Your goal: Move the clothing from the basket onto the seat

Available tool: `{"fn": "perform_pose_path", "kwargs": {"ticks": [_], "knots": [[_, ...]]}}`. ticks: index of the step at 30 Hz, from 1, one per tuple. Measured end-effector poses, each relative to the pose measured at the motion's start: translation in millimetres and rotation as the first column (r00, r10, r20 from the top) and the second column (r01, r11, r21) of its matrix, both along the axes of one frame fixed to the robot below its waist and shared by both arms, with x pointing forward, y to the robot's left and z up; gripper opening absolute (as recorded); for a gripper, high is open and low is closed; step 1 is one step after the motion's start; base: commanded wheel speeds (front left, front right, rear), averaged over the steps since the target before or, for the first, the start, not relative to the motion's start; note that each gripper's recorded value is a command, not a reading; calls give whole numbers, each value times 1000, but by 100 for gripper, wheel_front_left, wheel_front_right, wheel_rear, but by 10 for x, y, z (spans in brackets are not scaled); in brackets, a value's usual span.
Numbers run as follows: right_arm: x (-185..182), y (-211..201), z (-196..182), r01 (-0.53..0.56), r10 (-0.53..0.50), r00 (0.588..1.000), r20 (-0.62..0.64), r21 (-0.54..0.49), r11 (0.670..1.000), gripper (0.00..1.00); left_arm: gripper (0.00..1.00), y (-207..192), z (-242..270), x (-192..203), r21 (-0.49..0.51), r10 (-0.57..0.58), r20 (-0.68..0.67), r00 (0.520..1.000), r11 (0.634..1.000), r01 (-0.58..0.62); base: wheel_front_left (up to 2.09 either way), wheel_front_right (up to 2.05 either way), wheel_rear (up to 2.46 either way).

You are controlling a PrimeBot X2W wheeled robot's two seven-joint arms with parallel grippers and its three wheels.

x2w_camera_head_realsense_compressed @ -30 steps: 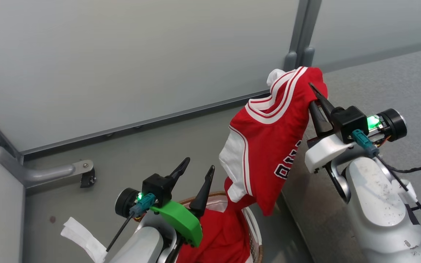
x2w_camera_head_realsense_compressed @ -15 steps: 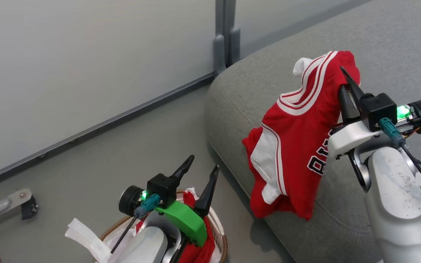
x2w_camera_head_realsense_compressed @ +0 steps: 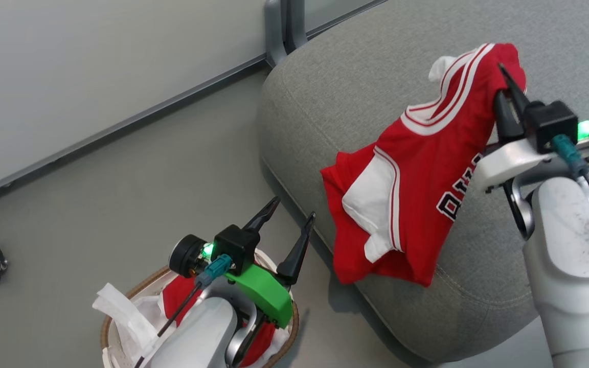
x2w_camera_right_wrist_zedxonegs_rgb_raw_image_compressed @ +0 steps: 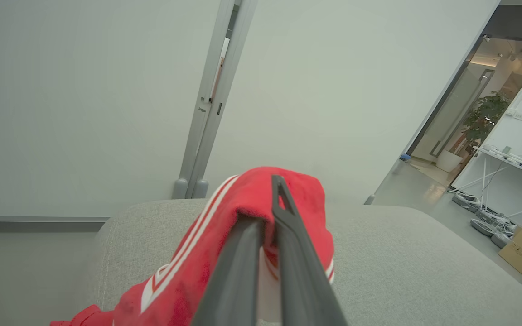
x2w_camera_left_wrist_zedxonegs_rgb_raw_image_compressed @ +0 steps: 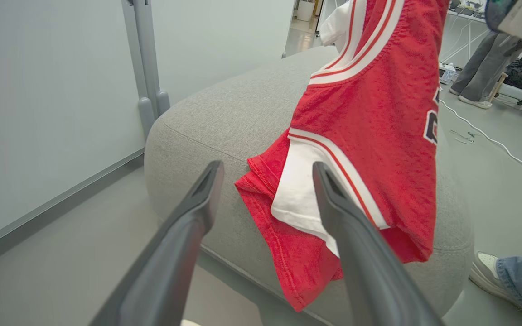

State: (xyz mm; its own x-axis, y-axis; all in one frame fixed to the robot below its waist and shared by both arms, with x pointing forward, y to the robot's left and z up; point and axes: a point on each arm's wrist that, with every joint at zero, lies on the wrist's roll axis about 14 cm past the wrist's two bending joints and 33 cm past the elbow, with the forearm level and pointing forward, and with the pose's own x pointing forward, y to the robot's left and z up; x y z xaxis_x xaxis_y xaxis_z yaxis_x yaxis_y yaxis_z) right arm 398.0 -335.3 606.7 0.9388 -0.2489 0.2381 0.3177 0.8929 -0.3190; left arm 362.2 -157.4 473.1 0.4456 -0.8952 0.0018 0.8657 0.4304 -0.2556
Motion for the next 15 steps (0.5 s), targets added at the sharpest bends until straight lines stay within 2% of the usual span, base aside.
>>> {"fn": "perform_pose_path", "kwargs": {"ticks": [5,12,15], "knots": [[376,-97,389,4,0,998,69,-57,998,0,100,123,-104,188,11,36,-1,999,999,-36,0,0,0],[881,-276,1286,50,-4,974,229,-198,979,0,100,338,-249,477,18,100,-9,995,995,-99,0,0,0],[1106,-313,1435,67,-9,970,241,-233,970,0,100,427,-328,585,21,126,-18,992,992,-126,0,0,0]]}}
